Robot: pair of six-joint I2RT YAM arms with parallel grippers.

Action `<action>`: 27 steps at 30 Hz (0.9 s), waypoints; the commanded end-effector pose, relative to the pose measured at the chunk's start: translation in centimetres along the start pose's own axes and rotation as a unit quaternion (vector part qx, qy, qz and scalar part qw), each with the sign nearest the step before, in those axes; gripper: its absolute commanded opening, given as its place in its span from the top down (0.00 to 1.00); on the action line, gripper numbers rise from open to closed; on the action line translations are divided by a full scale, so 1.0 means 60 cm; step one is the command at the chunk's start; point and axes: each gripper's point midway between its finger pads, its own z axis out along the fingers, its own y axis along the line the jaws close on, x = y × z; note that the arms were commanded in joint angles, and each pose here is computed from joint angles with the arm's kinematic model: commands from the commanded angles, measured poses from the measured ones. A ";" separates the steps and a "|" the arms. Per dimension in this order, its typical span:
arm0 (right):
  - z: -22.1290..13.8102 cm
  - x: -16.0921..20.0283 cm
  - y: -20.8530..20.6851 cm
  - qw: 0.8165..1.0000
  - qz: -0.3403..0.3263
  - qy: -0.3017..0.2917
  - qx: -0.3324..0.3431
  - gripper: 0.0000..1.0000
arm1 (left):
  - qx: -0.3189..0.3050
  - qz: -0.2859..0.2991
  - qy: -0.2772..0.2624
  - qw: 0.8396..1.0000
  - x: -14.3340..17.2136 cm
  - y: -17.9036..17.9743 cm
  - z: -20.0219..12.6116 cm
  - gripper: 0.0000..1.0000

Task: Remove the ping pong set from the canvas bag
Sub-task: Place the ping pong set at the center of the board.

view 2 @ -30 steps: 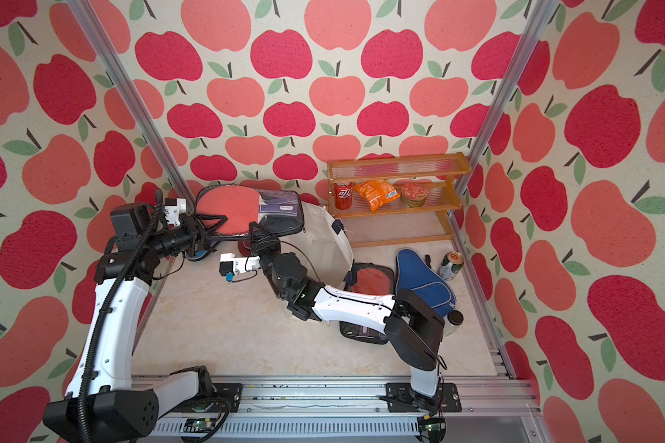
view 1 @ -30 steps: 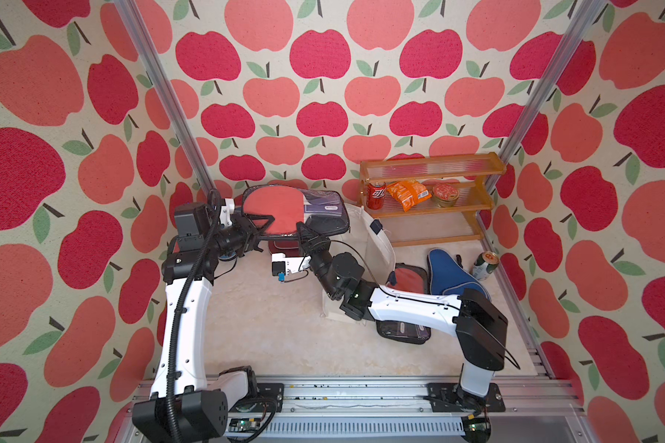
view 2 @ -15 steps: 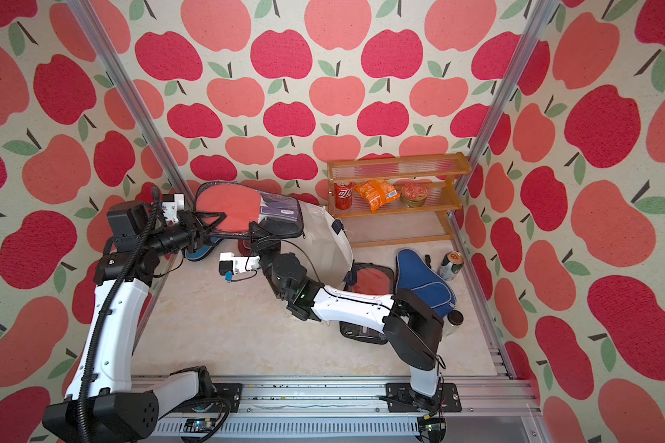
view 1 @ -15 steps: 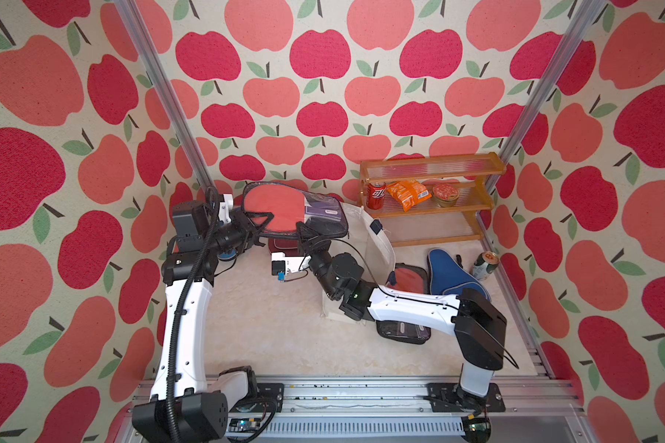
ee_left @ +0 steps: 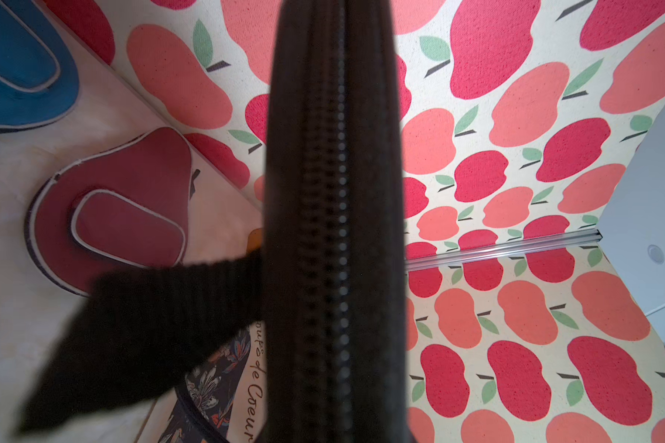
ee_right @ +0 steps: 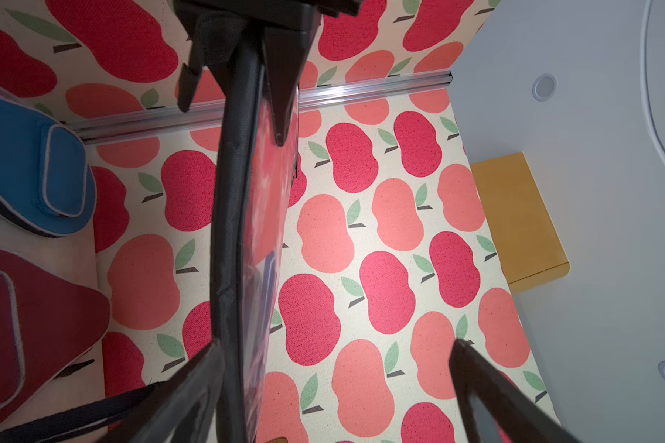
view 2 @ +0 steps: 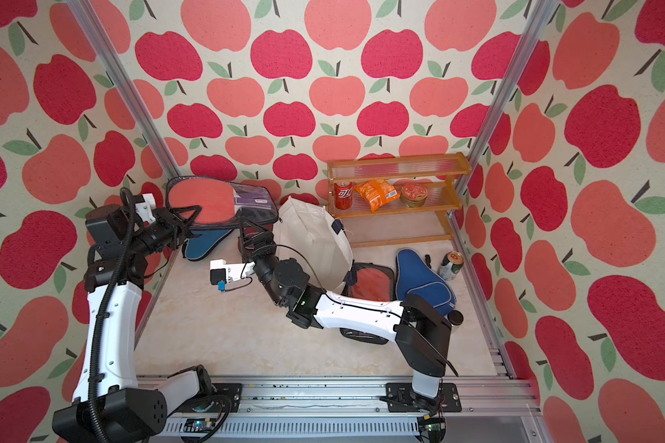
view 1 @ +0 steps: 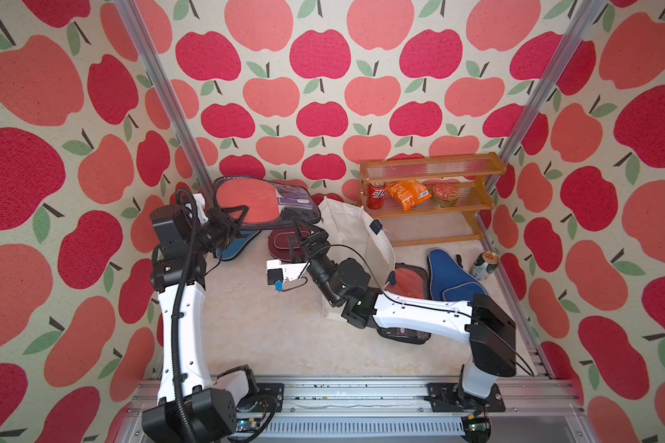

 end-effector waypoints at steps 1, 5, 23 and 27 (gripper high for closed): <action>-0.025 0.016 -0.078 0.995 0.088 0.007 0.037 0.06 | 0.026 0.033 -0.058 0.997 -0.040 -0.036 -0.036 0.96; -0.050 0.035 -0.102 0.989 0.142 0.013 0.027 0.06 | -0.007 0.012 -0.103 0.995 -0.067 0.004 -0.067 0.94; -0.111 0.266 -0.145 0.844 0.509 0.144 -0.093 0.07 | -0.161 -0.131 0.006 0.978 0.022 0.279 -0.055 0.95; -0.107 0.311 -0.125 0.781 0.572 0.208 -0.138 0.07 | -0.172 -0.134 0.058 0.974 0.053 0.306 -0.041 0.95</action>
